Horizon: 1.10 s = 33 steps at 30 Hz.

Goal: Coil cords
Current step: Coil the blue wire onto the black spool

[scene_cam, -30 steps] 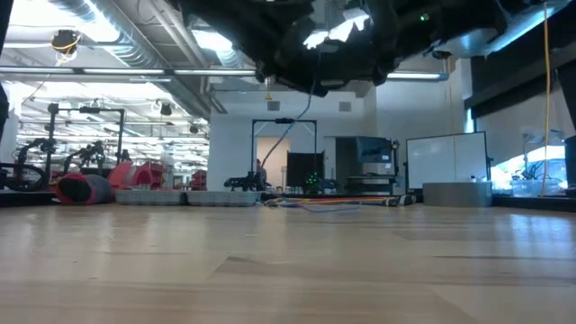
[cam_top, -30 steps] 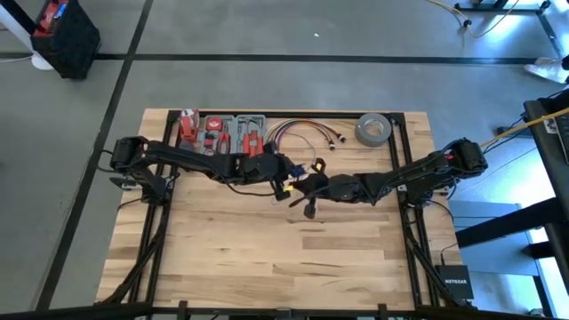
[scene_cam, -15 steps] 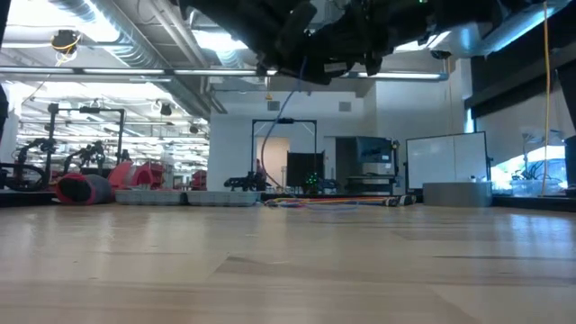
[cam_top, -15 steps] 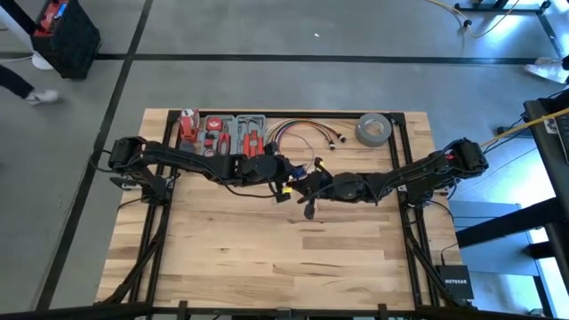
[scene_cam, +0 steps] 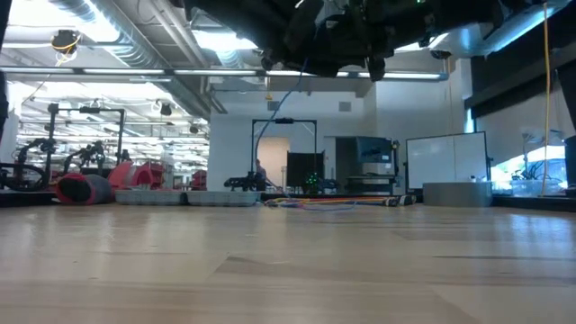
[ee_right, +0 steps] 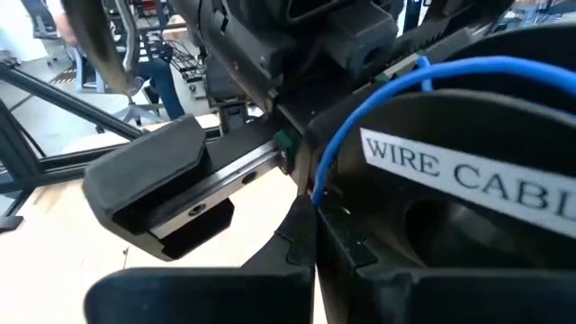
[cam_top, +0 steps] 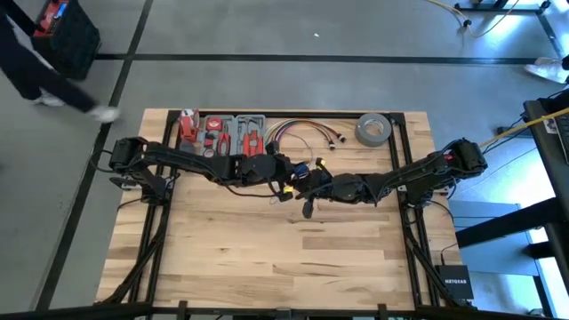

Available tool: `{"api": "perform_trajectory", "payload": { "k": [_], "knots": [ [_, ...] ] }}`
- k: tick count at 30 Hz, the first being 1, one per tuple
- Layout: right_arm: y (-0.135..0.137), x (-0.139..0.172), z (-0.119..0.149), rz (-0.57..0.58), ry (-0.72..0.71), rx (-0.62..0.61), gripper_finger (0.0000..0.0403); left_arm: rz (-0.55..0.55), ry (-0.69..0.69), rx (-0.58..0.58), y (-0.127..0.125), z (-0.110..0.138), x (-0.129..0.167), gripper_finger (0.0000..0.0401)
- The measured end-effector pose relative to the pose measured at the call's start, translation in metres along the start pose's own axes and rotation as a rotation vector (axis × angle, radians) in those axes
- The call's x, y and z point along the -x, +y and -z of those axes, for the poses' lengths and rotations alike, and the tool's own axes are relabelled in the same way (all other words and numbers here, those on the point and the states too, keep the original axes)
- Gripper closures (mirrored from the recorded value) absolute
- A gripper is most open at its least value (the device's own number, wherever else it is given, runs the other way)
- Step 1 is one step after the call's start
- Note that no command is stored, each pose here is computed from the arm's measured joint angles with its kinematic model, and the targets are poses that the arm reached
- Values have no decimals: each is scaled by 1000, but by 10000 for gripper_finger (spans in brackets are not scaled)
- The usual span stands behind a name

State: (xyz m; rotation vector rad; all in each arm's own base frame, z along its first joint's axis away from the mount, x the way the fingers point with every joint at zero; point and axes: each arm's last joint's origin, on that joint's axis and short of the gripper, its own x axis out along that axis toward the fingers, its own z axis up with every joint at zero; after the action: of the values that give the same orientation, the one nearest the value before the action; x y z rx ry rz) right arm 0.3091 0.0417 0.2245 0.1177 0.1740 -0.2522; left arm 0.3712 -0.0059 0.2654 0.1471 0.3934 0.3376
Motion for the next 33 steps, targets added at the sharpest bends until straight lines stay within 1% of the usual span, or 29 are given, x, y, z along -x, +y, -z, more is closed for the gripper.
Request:
{"api": "perform_trajectory", "payload": {
  "k": [5,8,12,14,17,22,25,29,33],
  "knots": [
    [0,-3,8,8,42,19,402,3,-15,6,-1,-2,1,401],
    [-1,-4,18,26,124,56,402,9,-19,5,-1,-3,3,401],
    [-4,-3,28,58,215,116,402,17,17,-23,-3,1,4,401],
    [-7,0,28,98,249,168,402,30,43,-44,-3,3,6,401],
    [-10,7,24,134,278,201,402,34,81,-53,-1,3,12,401],
    [-13,17,15,143,278,205,401,33,113,-60,0,3,18,401],
    [-13,19,12,131,263,214,390,36,127,-68,0,4,18,401],
    [-14,19,12,132,253,231,374,36,111,-62,0,2,19,401],
    [-13,18,12,115,250,227,367,38,94,-67,0,0,19,401]
  ]
}}
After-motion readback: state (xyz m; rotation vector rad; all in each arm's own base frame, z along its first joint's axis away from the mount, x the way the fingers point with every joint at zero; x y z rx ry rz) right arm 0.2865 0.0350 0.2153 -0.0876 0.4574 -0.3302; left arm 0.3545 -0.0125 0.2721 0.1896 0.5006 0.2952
